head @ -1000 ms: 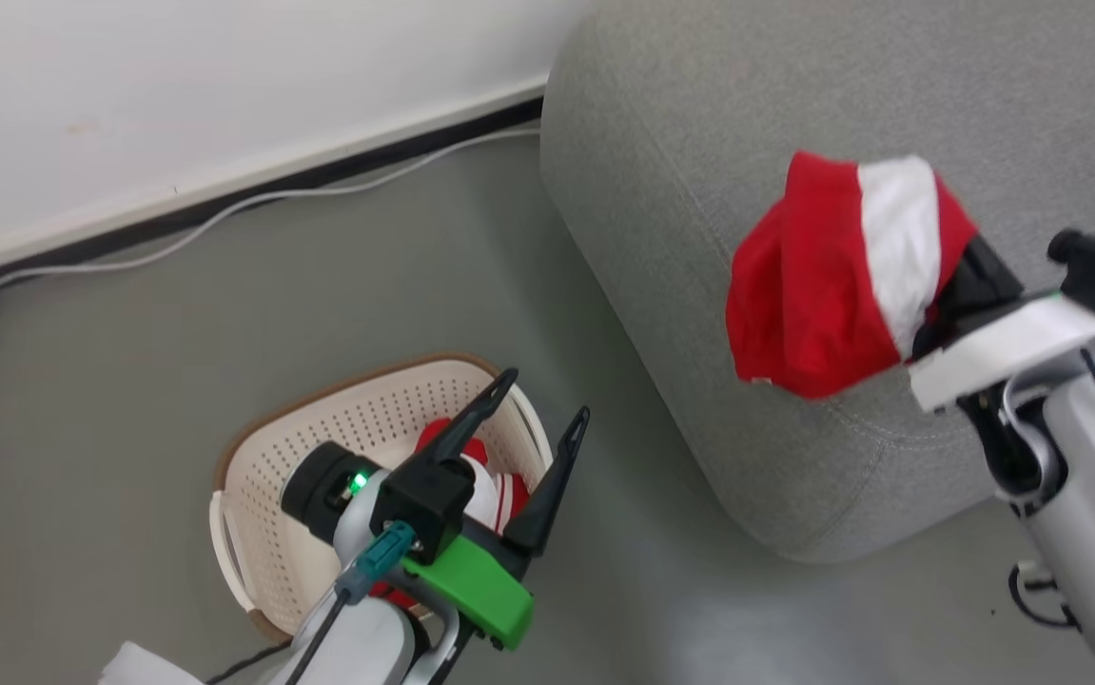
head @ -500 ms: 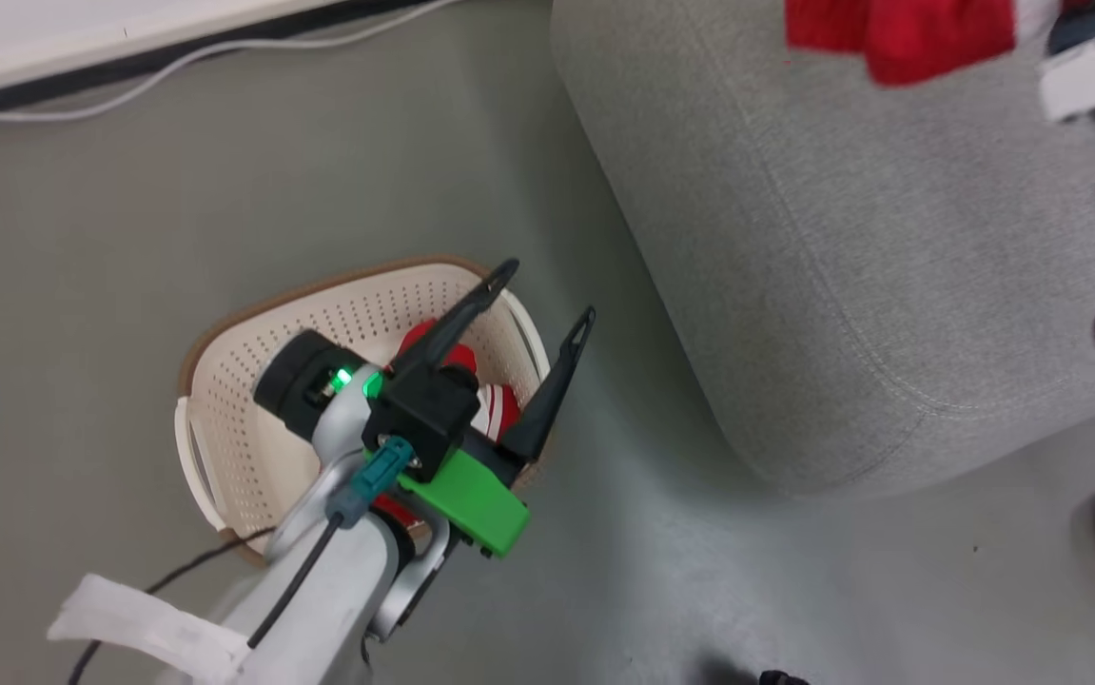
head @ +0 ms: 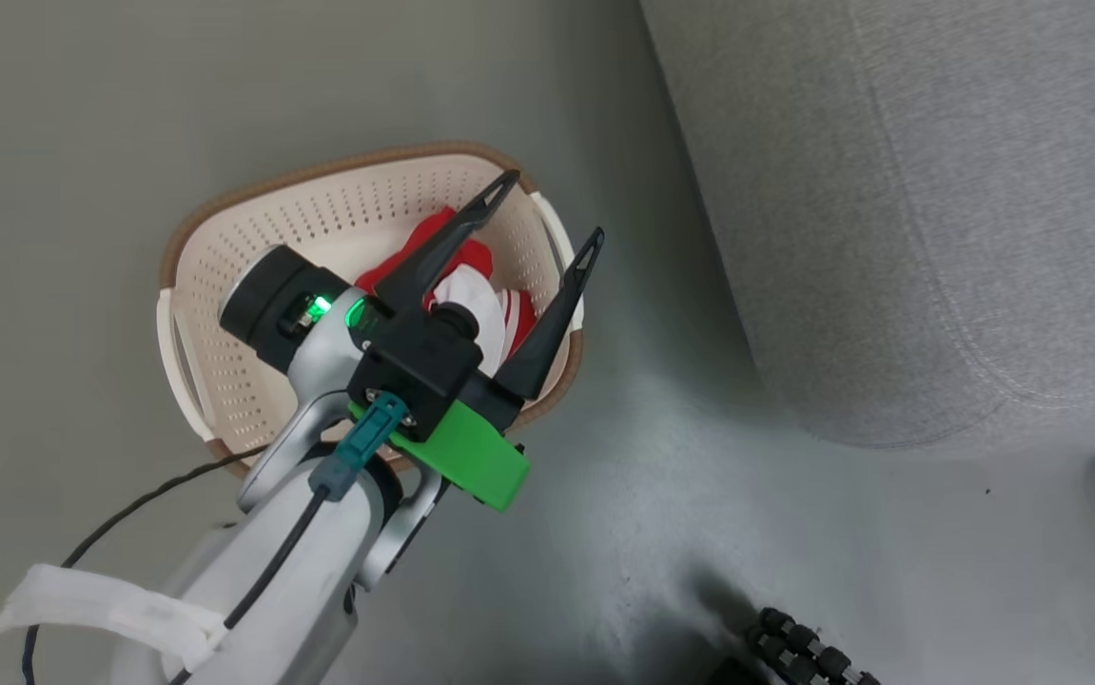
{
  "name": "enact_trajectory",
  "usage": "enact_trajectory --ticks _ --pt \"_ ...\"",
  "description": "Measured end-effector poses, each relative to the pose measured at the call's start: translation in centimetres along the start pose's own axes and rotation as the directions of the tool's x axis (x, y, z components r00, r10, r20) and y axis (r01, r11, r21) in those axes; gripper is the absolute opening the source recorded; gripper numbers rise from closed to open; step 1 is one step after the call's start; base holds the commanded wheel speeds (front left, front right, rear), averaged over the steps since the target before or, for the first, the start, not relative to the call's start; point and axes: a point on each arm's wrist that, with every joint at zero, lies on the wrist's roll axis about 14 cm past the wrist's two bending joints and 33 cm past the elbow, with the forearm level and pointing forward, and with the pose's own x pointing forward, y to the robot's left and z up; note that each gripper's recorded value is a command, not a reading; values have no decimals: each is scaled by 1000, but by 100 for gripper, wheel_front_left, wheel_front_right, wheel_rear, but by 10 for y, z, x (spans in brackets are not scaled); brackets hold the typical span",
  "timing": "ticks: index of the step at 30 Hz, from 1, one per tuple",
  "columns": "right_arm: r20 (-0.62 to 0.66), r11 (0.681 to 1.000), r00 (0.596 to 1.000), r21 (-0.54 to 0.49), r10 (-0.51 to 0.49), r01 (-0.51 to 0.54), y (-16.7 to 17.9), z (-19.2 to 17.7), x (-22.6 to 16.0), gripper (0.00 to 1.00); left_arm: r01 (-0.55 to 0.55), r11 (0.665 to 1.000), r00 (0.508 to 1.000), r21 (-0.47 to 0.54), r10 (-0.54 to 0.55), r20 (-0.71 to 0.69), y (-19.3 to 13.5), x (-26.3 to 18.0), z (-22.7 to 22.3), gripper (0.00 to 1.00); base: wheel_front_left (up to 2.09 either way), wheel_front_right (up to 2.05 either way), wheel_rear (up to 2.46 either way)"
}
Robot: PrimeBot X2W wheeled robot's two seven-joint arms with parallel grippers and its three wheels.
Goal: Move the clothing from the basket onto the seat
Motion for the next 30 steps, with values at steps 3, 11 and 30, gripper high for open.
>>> enact_trajectory --ticks 3,11,30 --pt "-53 999 998 -23 -31 30 -10 -25 7 0 -25 1000 1000 -9 25 -17 14 -2 -12 100 0 0 0" --pt "-184 992 975 -49 -121 114 -27 -91 9 0 -77 997 993 -24 75 -86 39 -15 -42 100 0 0 0" --pt "-391 996 916 -16 -87 88 11 -194 -31 73 -78 996 987 -39 71 -141 46 -19 -68 100 0 0 0"
